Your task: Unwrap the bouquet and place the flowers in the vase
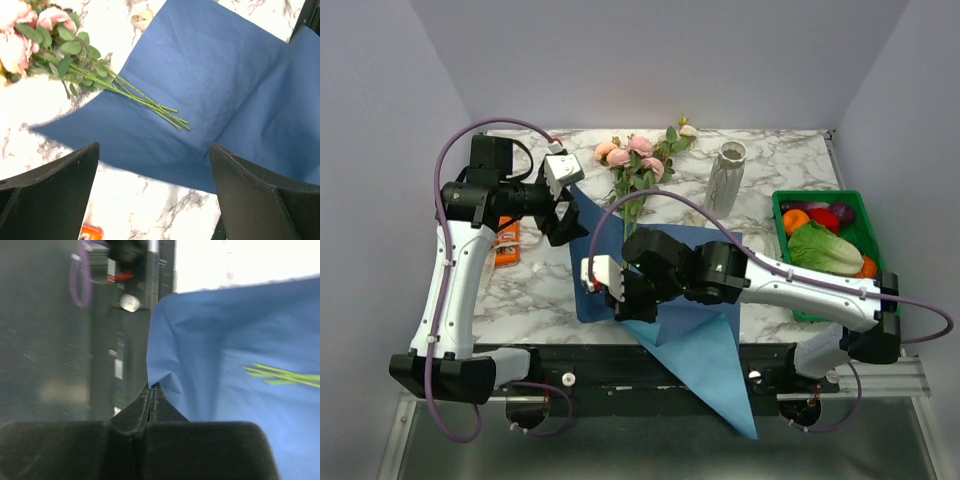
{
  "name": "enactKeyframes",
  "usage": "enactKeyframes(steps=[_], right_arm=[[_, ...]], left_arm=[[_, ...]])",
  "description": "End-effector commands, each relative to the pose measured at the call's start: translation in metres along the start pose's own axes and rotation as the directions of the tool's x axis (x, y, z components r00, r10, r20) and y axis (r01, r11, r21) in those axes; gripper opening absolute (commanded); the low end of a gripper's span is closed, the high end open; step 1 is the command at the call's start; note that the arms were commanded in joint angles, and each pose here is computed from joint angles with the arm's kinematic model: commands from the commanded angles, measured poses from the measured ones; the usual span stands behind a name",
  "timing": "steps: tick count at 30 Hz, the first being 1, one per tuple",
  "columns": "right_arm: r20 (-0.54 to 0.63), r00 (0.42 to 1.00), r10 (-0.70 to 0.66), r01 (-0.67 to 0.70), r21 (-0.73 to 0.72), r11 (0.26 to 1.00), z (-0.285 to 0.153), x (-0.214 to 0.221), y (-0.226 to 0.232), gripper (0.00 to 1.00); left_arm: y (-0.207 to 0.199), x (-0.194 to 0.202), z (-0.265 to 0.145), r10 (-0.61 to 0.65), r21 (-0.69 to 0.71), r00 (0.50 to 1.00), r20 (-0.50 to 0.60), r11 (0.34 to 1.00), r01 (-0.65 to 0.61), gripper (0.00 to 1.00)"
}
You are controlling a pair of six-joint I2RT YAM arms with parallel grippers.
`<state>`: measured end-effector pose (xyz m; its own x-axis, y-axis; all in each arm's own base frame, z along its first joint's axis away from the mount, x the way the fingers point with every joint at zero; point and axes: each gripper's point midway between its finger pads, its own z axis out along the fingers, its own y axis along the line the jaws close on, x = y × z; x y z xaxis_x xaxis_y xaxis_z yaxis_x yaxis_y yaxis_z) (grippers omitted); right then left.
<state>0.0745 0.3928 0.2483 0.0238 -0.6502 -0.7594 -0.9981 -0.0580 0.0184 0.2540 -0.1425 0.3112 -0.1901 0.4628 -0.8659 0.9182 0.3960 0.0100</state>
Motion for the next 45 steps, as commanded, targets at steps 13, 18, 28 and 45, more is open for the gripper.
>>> enactKeyframes(steps=[13, 18, 28, 45], right_arm=[[0.299, 0.937, 0.179, -0.156, -0.102, 0.983, 0.040, -0.120, 0.023, 1.00], [0.345, 0.906, 0.247, -0.213, -0.135, 0.968, 0.030, -0.147, 0.025, 1.00], [0.477, 0.843, 0.248, -0.361, 0.159, 0.919, -0.051, -0.171, -0.045, 1.00], [0.419, 0.701, 0.578, -0.701, 0.557, 0.446, -0.042, 0.056, -0.232, 1.00]], left_arm=[[0.068, 0.050, 0.019, -0.262, -0.172, 0.964, -0.035, 0.952, 0.253, 0.99], [0.075, 0.053, 0.017, -0.244, -0.208, 0.969, -0.047, 0.951, 0.229, 0.99], [0.026, 0.082, 0.035, -0.233, 0.038, 0.967, -0.106, 0.970, 0.238, 0.99], [-0.022, 0.109, 0.008, -0.051, 0.247, 0.965, -0.256, 0.962, 0.117, 0.90]])
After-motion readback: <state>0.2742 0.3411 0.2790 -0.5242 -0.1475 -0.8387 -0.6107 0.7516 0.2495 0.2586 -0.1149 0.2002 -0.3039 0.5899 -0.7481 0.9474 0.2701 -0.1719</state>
